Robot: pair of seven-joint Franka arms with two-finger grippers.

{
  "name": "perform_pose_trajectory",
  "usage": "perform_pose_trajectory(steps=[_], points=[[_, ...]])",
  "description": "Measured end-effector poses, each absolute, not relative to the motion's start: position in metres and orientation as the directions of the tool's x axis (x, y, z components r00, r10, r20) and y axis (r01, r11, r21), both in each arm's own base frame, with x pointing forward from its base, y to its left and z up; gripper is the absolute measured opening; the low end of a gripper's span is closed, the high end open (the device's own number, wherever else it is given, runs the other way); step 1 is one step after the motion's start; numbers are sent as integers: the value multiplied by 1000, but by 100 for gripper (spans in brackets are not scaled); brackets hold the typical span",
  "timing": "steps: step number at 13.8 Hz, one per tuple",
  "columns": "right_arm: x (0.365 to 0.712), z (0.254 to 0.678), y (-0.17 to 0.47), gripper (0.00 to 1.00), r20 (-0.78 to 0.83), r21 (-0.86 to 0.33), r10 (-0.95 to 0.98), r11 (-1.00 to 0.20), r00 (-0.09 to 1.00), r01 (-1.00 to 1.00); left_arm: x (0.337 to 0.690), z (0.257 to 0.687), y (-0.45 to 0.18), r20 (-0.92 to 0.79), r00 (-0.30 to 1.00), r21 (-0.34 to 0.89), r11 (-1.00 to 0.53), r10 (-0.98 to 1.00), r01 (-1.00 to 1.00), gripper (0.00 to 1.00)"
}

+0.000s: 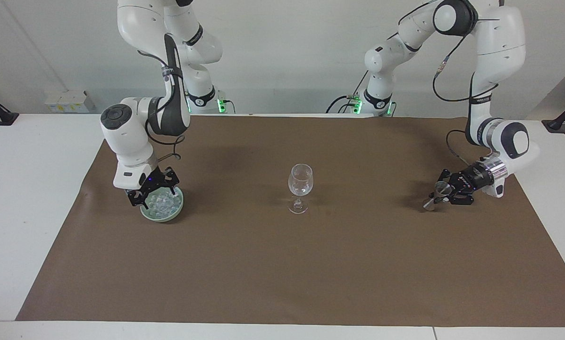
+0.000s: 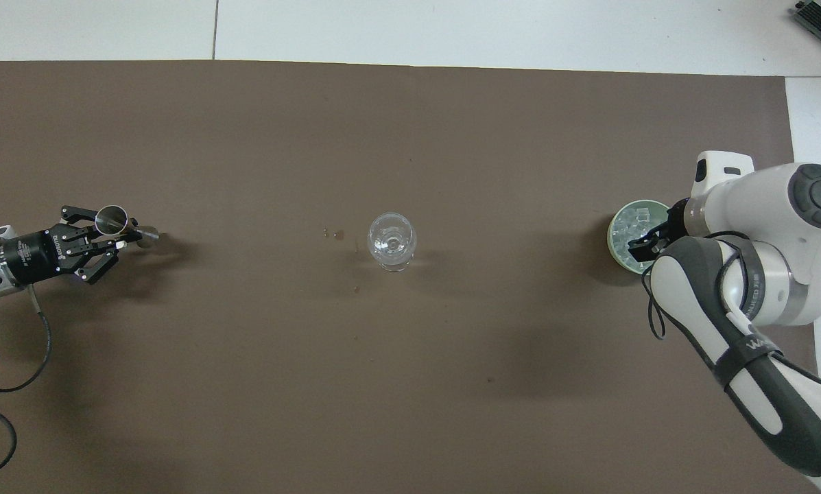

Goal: Pour wine and add ice with both arms
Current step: 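Close the right gripper on an ice cube in the green bowl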

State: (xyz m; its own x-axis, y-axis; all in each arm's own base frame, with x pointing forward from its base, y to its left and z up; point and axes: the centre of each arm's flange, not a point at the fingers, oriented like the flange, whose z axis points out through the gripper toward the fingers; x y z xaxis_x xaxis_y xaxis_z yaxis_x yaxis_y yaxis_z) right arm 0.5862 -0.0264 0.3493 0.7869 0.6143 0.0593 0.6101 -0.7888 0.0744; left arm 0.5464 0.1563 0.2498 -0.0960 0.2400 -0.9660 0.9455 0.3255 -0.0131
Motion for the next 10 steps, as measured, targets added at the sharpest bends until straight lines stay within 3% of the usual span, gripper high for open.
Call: perform_pose_trajectory(steps=[4, 10], points=[[583, 340, -26, 86, 59, 74, 614, -789, 787, 610, 545, 246, 162, -967, -110, -27, 336, 230, 942, 22], [577, 332, -38, 73, 43, 66, 602, -798, 798, 599, 547, 234, 167, -968, -127, -46, 341, 217, 939, 22]])
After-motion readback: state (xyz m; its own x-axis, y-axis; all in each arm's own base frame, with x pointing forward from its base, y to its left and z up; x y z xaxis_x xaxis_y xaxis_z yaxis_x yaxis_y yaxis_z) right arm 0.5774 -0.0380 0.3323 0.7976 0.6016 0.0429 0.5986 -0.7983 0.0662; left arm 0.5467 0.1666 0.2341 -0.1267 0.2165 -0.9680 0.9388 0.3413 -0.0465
